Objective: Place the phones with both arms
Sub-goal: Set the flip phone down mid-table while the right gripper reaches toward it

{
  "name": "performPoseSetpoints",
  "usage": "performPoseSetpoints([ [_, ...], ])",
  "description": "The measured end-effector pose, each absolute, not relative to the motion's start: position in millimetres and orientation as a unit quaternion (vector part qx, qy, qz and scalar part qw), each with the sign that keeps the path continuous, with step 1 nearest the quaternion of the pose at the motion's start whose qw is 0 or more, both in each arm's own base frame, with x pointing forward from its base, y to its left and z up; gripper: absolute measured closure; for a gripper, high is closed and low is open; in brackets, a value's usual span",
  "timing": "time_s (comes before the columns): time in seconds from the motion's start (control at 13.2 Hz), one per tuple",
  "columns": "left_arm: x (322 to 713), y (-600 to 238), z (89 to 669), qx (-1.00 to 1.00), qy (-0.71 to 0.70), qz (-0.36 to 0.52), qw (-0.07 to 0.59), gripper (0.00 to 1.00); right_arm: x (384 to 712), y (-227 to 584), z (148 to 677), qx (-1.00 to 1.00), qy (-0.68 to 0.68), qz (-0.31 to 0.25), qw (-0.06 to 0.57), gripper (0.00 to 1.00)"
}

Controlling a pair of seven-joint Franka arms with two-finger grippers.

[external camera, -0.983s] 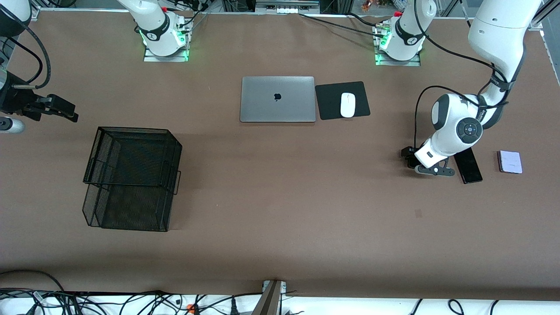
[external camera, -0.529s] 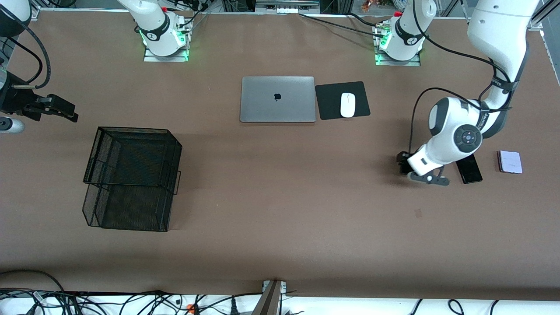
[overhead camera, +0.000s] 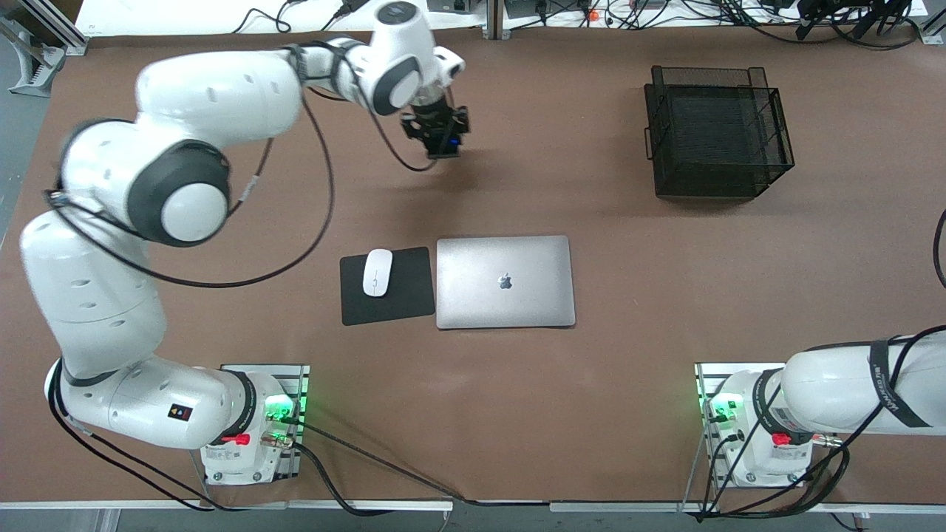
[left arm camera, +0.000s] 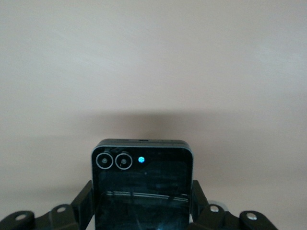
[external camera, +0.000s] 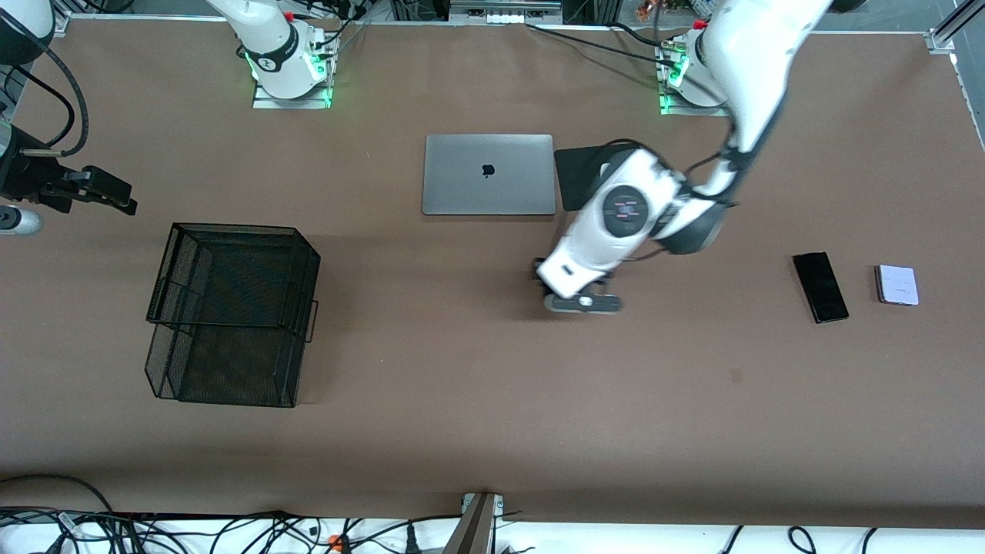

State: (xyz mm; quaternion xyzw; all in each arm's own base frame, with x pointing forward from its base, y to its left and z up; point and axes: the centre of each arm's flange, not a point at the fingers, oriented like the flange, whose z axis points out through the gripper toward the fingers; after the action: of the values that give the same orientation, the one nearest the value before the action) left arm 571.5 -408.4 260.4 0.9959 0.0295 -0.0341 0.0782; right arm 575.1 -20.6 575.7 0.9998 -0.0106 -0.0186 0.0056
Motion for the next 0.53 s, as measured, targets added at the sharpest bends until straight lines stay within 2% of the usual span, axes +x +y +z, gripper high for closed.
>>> performPoseSetpoints([
  [0.23,547.6,-475.8,201.8,0.991,0.063,-0.027,0.112,0.19,575.2,-20.6,575.6,1.000,-0.011,-0.018,0.006,0.00],
  [0.38,544.5,-483.9,178.8,0.989,0.079,-0.023,0.125,0.03,575.3,-20.6,575.5,1.000,-0.011,-0.019,0.006,0.00],
  [0.53,556.5,-472.9,187.7,0.989,0.090,-0.023,0.118,0.00,575.4,-20.4,575.0,1.000,-0.010,-0.019,0.006,0.00],
])
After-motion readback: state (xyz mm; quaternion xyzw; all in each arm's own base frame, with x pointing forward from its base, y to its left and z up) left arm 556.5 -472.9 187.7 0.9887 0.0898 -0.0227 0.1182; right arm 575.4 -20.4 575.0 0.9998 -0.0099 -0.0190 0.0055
